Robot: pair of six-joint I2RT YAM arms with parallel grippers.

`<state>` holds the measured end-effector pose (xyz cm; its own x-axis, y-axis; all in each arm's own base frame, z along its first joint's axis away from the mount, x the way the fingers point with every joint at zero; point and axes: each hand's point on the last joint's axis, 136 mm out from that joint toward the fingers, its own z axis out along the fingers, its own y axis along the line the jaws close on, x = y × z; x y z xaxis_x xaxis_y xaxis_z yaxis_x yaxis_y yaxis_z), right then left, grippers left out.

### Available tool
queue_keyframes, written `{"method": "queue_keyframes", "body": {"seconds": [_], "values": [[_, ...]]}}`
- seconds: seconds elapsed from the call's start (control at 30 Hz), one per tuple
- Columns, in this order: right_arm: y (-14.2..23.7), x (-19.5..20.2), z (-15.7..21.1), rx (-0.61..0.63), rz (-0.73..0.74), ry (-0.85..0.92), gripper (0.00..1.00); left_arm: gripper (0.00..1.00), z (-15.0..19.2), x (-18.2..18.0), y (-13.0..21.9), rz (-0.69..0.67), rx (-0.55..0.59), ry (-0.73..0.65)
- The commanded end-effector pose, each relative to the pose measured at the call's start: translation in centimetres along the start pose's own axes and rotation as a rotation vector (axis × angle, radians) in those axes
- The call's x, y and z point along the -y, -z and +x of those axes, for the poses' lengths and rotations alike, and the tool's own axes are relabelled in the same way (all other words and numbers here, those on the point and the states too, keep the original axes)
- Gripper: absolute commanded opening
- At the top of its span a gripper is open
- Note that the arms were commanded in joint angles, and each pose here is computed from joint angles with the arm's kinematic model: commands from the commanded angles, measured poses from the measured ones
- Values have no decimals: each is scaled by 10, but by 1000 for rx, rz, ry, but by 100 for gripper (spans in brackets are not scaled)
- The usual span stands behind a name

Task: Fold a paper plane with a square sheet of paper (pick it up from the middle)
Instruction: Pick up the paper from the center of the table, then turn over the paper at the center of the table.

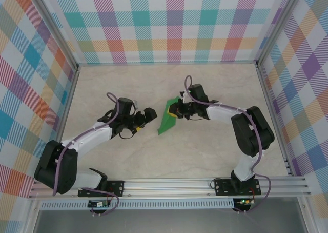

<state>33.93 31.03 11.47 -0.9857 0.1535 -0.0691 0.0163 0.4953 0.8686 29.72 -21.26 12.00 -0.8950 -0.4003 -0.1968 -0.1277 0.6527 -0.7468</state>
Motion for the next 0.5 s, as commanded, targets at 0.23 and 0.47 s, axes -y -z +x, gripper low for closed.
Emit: {"method": "queue_keyframes", "body": {"seconds": [0.23, 0.47], "values": [[23, -99, -5, -118, -331, 81, 12, 100, 7, 65, 12, 344, -105, 66], [23, -104, -7, -131, -350, 46, 13, 100, 1, 75, 15, 397, -84, 90]]}}
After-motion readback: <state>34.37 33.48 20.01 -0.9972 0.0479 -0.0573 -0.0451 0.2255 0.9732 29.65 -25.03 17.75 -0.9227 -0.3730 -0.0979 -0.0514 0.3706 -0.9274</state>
